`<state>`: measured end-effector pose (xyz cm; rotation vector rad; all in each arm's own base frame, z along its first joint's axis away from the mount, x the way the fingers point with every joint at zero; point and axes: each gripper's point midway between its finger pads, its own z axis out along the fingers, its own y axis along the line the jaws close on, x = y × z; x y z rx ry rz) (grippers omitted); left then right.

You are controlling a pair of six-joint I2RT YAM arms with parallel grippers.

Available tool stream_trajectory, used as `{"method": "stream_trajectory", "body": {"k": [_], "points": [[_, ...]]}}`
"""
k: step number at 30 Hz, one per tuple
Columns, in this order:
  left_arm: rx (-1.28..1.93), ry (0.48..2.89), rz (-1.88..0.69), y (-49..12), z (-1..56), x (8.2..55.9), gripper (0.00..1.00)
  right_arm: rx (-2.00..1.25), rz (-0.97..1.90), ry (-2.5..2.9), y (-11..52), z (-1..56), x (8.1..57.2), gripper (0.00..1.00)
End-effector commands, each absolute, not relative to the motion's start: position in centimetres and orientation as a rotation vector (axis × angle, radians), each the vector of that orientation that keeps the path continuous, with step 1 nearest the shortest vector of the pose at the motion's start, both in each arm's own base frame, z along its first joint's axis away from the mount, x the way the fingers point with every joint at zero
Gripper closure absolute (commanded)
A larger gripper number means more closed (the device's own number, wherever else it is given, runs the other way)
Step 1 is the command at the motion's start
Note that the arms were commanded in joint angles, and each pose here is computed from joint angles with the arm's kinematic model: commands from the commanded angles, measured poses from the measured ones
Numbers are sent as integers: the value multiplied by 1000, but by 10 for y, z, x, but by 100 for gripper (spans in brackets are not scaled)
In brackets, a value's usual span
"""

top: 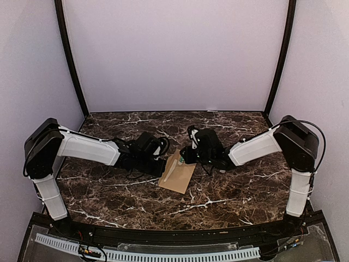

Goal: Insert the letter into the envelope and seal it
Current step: Paint the envelope at the center of the board.

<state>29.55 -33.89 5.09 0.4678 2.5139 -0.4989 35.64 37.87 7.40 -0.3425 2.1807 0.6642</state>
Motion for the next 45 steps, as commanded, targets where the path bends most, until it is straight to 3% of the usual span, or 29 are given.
{"method": "stream_trajectory", "body": {"k": [1, 45], "points": [[455, 2517, -503, -336, 52, 296, 100, -376, 666, 2191, 385, 68, 355, 100], [440, 2514, -486, -335, 53, 300, 100, -551, 845, 2254, 414, 76, 288, 100]]}}
